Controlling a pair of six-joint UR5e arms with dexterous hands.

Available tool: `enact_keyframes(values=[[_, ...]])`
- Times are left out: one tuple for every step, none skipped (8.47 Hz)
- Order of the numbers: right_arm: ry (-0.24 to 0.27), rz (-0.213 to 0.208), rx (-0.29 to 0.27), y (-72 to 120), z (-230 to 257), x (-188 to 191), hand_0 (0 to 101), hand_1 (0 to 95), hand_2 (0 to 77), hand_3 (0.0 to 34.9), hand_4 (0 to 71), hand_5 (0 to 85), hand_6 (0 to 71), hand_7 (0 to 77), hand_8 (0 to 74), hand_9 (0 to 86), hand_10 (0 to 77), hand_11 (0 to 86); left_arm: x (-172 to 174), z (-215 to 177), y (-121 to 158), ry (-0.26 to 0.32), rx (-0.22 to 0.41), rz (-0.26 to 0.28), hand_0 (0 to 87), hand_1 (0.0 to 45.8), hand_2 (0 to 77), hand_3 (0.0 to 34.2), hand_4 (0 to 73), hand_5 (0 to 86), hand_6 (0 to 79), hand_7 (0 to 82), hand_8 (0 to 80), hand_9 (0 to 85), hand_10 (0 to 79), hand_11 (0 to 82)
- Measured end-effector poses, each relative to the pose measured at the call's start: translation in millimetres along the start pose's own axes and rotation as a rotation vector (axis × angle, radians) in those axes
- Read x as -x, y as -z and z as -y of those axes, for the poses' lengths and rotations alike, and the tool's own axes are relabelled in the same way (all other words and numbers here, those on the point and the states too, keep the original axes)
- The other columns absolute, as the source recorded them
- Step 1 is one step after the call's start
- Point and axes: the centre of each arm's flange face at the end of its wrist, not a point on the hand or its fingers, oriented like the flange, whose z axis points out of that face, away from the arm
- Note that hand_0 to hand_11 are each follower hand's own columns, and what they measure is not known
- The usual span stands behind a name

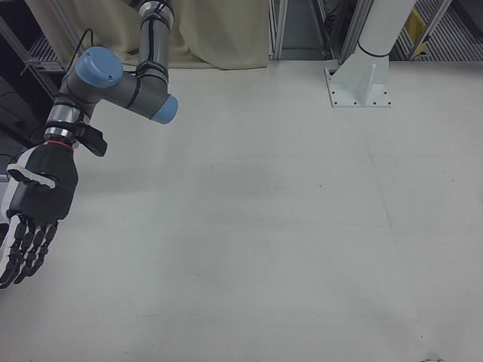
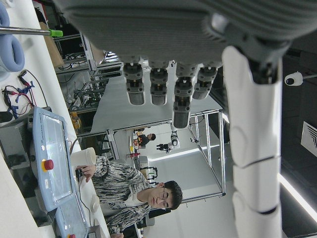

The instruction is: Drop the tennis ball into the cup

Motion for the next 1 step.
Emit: enact_keyframes(values=[[0.000, 0.000, 0.000, 0.0, 0.1, 0.0, 0, 0.5, 0.5, 0.0, 0.0, 0.0, 0.0, 0.0, 0.0, 0.0, 0.0, 0.5, -2.1, 1.0, 4.5, 0.003, -0.005, -0.002, 60.3, 23.5, 2.2, 0.0, 10.9, 13.1, 26.7, 21.8, 13.1, 16.9, 11.4, 19.6]])
